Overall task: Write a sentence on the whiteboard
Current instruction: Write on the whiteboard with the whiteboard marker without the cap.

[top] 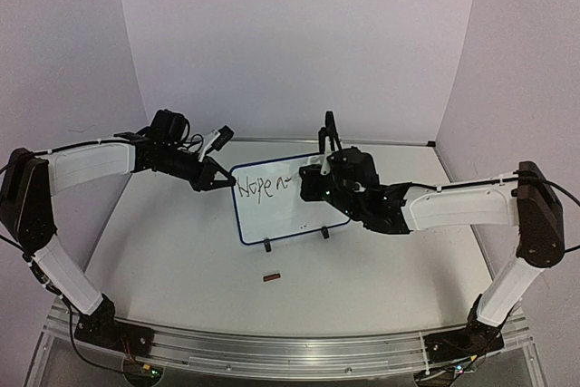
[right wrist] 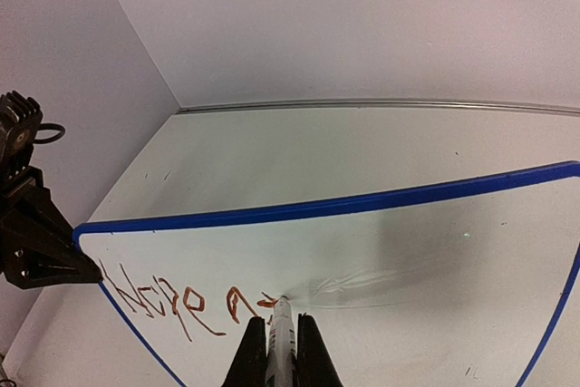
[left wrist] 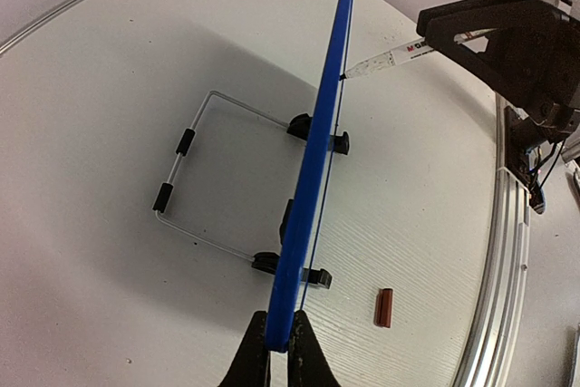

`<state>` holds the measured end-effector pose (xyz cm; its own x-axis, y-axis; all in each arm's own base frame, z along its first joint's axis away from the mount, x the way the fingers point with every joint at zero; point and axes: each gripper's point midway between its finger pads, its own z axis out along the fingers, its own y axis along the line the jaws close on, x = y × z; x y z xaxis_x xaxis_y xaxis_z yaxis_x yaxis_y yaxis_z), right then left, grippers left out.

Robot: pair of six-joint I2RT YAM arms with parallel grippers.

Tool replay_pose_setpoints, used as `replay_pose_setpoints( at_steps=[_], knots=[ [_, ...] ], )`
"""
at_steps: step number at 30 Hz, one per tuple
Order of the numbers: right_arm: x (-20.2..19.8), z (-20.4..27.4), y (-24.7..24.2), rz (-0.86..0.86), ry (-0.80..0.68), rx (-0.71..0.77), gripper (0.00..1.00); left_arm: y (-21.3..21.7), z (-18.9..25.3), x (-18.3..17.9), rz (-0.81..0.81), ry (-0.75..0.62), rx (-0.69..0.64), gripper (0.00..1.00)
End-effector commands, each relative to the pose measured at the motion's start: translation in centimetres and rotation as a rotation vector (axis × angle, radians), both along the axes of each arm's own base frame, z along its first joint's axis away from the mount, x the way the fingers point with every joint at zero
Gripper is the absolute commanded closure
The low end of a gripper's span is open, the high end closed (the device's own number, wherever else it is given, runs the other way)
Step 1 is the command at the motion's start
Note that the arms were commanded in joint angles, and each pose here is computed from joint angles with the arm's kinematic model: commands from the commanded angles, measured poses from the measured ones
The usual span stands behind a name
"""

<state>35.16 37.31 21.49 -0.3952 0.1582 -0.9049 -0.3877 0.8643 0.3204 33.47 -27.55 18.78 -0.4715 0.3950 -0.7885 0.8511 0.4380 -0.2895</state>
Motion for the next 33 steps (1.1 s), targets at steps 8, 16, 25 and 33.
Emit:
replay_pose_setpoints(
  at_steps=[8,16,25,33],
  knots=[
    [0.5,4.2,0.6,0.011,-0.075,0.093,1.00,0.4,-0.7,0.6,0.021,-0.041,0.052,1.00],
    [0.6,3.5,1.1,0.029,-0.063,0.088,1.00,0.4,-0.7,0.6,0.021,-0.041,0.052,1.00],
    [0.3,1.2,1.1,0.035,-0.010,0.058,1.00,0.4,-0.7,0.6,0.020,-0.040,0.052,1.00],
    [0.0,-1.0,0.8,0.032,0.034,0.030,1.00,0.4,-0.7,0.6,0.019,-0.041,0.050,1.00]
  ],
)
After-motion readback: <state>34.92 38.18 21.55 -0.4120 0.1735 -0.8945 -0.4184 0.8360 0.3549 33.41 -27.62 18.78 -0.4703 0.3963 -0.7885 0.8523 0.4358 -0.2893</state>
